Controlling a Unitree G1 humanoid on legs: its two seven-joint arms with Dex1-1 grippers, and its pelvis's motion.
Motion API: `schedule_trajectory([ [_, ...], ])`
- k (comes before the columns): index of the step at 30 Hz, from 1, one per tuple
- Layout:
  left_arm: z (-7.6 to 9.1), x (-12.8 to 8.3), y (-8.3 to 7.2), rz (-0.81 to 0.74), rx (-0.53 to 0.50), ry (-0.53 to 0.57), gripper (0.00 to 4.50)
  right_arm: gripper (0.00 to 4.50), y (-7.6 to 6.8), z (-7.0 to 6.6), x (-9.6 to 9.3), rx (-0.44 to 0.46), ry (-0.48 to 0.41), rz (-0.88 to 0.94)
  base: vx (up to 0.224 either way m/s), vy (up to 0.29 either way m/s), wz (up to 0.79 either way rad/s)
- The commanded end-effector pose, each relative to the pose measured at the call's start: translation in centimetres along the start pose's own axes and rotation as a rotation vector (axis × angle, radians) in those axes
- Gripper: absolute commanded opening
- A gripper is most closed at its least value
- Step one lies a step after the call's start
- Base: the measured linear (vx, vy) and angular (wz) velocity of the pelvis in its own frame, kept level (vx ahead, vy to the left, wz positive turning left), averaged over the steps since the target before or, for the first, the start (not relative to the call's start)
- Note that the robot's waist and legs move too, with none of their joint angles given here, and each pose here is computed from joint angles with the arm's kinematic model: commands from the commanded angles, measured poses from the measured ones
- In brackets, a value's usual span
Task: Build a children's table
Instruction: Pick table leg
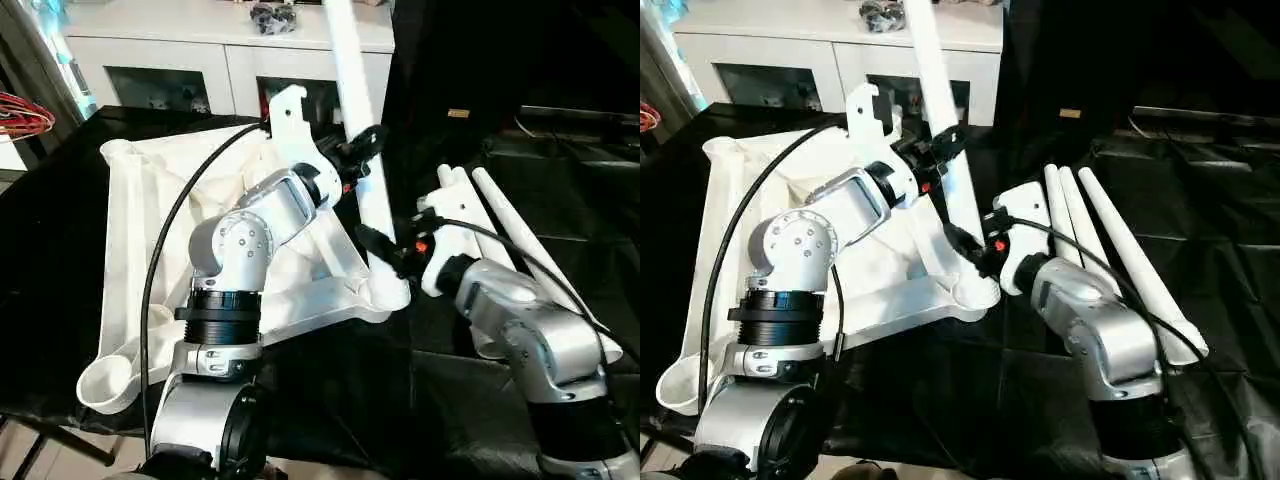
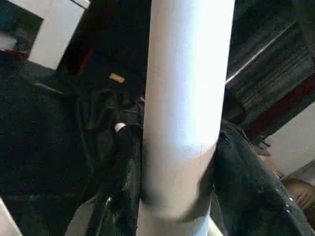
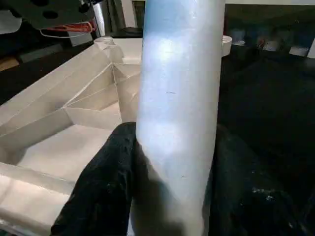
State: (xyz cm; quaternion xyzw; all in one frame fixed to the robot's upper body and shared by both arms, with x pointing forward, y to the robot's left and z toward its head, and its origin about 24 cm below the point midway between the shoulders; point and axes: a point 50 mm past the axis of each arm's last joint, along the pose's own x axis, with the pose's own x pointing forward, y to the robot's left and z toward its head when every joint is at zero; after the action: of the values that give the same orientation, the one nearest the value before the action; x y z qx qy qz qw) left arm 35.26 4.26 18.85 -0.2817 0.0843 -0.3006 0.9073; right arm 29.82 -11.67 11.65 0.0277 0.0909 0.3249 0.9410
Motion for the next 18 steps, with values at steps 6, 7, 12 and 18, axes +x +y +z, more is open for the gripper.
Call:
schedule_trajectory([
  [6,-1.0,0.8,-1.3,-0.015,0.056,0.035,1.77,1.82,0.7,1.6,0.6,-0.055,-0.055,0.018,0.0,0.0,0.0],
  [7,-1.1,0.8,-1.3,-0.027,0.06,0.041,1.77,1.82,0.7,1.7,0.6,-0.057,-0.058,0.022,0.0,0.0,0.0],
  [12,-1.5,0.4,-1.2,-0.094,0.042,0.04,1.77,1.82,1.2,2.1,0.5,-0.024,-0.087,0.094,0.0,0.0,0.0],
  [18,-1.3,-0.1,-0.4,-0.149,0.074,0.045,1.77,2.69,0.4,2.0,-0.4,0.068,-0.102,0.168,0.0,0.0,0.0],
])
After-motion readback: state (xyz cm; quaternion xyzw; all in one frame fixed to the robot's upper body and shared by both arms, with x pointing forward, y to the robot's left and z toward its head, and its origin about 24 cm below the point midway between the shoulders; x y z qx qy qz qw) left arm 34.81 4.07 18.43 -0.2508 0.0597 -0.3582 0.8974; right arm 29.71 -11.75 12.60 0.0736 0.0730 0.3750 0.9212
